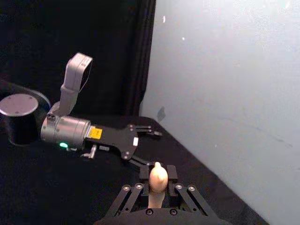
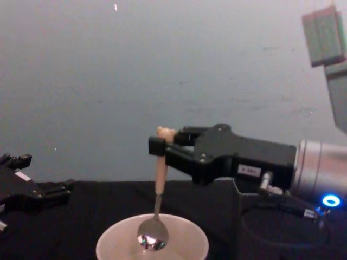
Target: Pick up the stirring spoon with one hand, stir inside the cup, then place it back in its original position.
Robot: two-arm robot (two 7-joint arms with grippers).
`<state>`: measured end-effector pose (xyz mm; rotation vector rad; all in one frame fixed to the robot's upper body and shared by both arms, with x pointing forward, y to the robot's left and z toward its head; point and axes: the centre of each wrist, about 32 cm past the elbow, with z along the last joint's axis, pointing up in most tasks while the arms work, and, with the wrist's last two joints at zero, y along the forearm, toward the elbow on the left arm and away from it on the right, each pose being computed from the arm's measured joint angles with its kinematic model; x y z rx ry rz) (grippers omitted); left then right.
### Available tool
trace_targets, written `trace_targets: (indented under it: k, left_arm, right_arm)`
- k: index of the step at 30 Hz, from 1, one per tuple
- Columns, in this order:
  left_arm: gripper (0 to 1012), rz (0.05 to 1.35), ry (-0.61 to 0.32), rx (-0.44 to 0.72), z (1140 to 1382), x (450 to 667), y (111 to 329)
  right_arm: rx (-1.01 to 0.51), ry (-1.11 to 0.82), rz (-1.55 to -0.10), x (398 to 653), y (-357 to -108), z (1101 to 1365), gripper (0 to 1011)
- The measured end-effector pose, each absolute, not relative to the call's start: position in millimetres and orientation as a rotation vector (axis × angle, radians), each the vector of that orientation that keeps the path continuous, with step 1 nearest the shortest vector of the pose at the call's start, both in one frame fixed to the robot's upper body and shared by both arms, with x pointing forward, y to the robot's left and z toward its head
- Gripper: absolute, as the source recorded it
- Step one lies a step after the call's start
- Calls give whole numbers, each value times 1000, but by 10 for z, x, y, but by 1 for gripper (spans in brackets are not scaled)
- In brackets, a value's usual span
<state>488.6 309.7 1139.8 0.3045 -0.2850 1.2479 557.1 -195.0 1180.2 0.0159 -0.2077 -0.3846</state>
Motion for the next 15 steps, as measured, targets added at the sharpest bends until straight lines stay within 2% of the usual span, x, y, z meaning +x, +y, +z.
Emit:
trace_targets:
  k: [15]
  left_arm:
    - [1001, 1248, -285, 304, 11398, 4886, 3097]
  right_arm:
    - [-26, -184, -380, 5646, -1838, 11594, 214]
